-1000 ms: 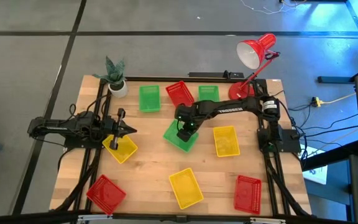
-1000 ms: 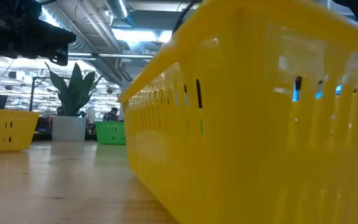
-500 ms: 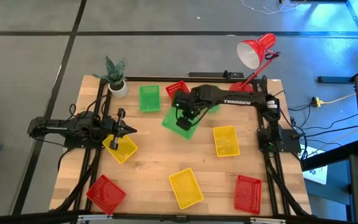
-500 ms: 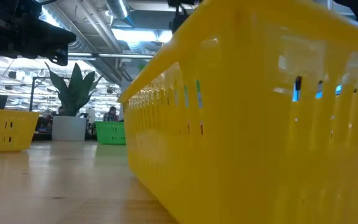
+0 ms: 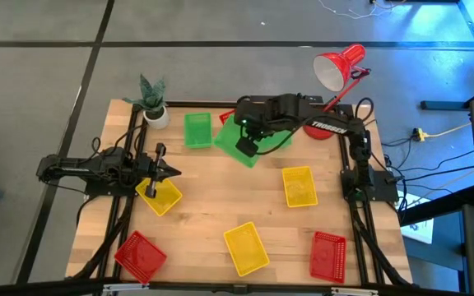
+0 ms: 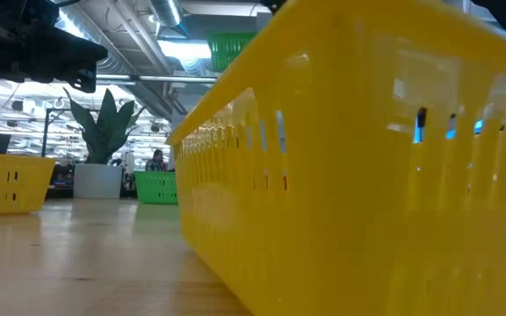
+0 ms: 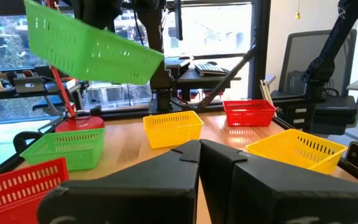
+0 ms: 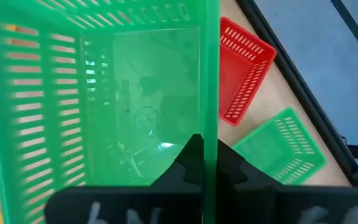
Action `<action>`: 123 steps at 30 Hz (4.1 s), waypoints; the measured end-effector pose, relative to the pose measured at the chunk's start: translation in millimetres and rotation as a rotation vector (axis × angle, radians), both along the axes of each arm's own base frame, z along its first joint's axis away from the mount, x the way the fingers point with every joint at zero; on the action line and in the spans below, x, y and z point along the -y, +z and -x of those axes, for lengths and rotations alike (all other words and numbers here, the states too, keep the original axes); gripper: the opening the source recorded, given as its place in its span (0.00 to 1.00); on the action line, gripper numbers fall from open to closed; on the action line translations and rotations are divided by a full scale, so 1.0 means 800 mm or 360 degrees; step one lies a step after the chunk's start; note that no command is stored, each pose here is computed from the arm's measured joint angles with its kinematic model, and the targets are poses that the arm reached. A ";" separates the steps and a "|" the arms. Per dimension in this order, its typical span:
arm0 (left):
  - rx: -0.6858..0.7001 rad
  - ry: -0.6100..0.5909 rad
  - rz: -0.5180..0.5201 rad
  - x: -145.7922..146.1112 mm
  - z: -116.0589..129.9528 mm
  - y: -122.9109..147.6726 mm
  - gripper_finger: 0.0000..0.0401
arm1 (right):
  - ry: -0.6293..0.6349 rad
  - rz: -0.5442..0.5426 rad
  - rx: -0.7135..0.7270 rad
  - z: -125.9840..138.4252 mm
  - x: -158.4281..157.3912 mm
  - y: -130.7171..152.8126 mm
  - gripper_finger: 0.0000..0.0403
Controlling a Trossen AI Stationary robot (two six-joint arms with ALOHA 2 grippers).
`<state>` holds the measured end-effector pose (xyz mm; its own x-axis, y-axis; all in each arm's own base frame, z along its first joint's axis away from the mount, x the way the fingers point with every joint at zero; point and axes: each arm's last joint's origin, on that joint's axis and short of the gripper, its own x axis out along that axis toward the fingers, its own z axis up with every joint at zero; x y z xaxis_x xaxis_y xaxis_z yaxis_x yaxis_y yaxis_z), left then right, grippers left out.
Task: Stack baskets by color
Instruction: Stack the bottom green bin on the top right green bin, then stack the left green bin on the right green bin
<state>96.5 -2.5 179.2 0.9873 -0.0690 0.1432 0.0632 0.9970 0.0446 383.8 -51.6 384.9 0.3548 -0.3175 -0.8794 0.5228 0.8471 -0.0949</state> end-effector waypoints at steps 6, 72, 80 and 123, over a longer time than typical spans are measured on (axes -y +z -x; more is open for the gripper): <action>0.0007 0.0143 0.0048 -0.003 0.000 0.001 0.00 | -0.0135 -0.0012 -0.0045 0.017 0.002 0.012 0.00; -0.0716 0.0710 -0.0069 -0.016 -0.038 0.110 0.00 | -0.1160 -0.0359 -0.0346 0.079 0.197 -0.153 0.22; -0.0692 0.0711 0.0091 -0.015 -0.038 0.110 0.00 | -0.0654 -0.0348 -0.0104 0.042 0.162 -0.085 0.22; -0.1210 0.0978 0.0410 -0.087 -0.115 0.196 0.27 | 0.0564 0.0211 0.1116 0.128 -0.080 0.184 0.22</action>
